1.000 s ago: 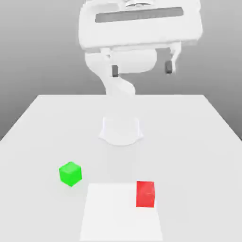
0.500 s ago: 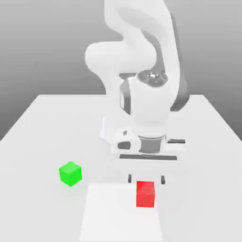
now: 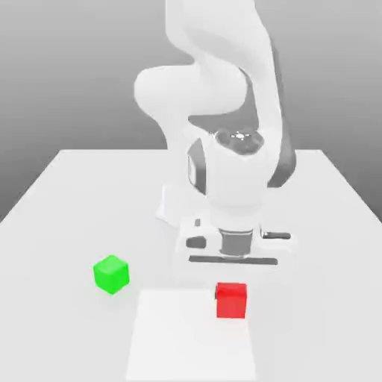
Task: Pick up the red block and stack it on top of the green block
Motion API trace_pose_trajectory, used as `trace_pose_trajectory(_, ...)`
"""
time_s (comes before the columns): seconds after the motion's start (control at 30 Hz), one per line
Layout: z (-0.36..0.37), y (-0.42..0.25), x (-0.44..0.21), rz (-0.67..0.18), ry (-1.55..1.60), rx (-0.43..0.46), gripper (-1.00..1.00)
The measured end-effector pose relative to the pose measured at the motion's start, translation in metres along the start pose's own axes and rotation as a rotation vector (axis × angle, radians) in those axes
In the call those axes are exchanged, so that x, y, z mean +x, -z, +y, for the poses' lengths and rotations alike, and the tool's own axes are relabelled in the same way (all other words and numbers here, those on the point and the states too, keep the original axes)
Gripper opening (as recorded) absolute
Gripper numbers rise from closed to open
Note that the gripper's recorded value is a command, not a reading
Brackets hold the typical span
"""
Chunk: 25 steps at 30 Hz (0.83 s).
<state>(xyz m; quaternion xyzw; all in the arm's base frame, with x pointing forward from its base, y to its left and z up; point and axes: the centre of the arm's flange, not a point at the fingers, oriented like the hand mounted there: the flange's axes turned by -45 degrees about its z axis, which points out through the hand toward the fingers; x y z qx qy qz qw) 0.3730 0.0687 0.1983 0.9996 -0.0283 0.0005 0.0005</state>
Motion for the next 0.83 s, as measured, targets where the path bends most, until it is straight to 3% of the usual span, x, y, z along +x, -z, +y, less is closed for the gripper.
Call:
trace_pose_trajectory(0.2, 0.109, 0.033, -0.014, 0.004, -0.111, -0.020, -1.00)
trace_pose_trajectory(0.43, 0.226, 0.048, -0.082, -0.001, -0.254, -0.004, -1.00)
trace_pose_trajectory(0.77, 0.236, -0.014, -0.092, 0.000, -0.269, 0.007, -1.00)
trace_pose_trajectory(0.8, 0.236, -0.017, -0.093, -0.001, -0.270, 0.004, 1.00)
trace_pose_trajectory(0.83, 0.236, -0.017, -0.093, -0.001, -0.268, 0.004, 1.00)
